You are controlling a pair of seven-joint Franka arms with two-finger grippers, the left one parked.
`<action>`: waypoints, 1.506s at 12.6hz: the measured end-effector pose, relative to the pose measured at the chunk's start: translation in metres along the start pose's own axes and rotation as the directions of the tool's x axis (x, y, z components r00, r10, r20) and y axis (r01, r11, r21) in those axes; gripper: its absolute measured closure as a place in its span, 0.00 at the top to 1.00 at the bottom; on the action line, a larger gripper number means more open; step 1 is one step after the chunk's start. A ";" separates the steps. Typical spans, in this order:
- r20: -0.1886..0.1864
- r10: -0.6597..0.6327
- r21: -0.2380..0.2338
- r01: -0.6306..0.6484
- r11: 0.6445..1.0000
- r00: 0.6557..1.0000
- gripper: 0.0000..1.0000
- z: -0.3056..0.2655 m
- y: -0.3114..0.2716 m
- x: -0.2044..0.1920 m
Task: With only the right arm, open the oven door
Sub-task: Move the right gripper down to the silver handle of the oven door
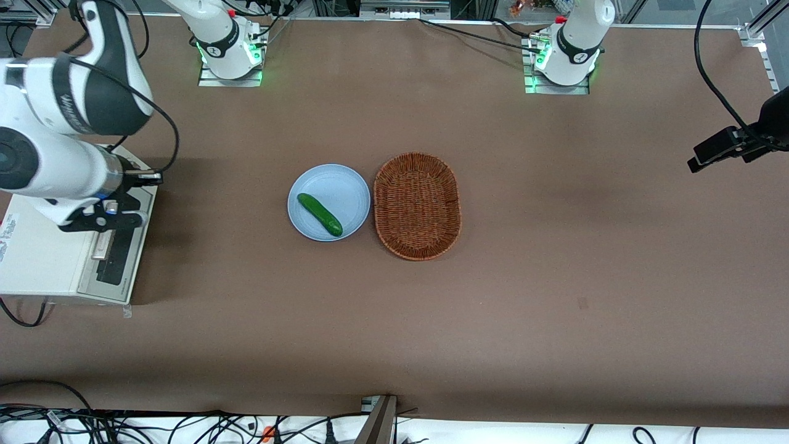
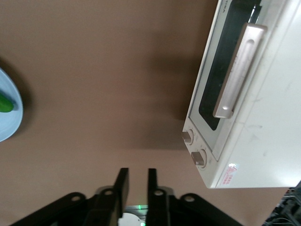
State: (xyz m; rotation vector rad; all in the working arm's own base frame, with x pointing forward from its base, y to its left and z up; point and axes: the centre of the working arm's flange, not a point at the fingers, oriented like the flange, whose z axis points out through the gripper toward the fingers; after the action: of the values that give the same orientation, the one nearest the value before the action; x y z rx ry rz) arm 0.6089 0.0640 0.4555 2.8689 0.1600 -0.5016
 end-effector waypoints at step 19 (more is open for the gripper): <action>0.099 0.026 -0.296 0.005 0.955 0.995 0.01 0.117 0.070 0.071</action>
State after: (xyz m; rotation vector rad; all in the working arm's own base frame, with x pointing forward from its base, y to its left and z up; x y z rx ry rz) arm 0.6473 -0.0265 0.3379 2.5450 0.1853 -0.5682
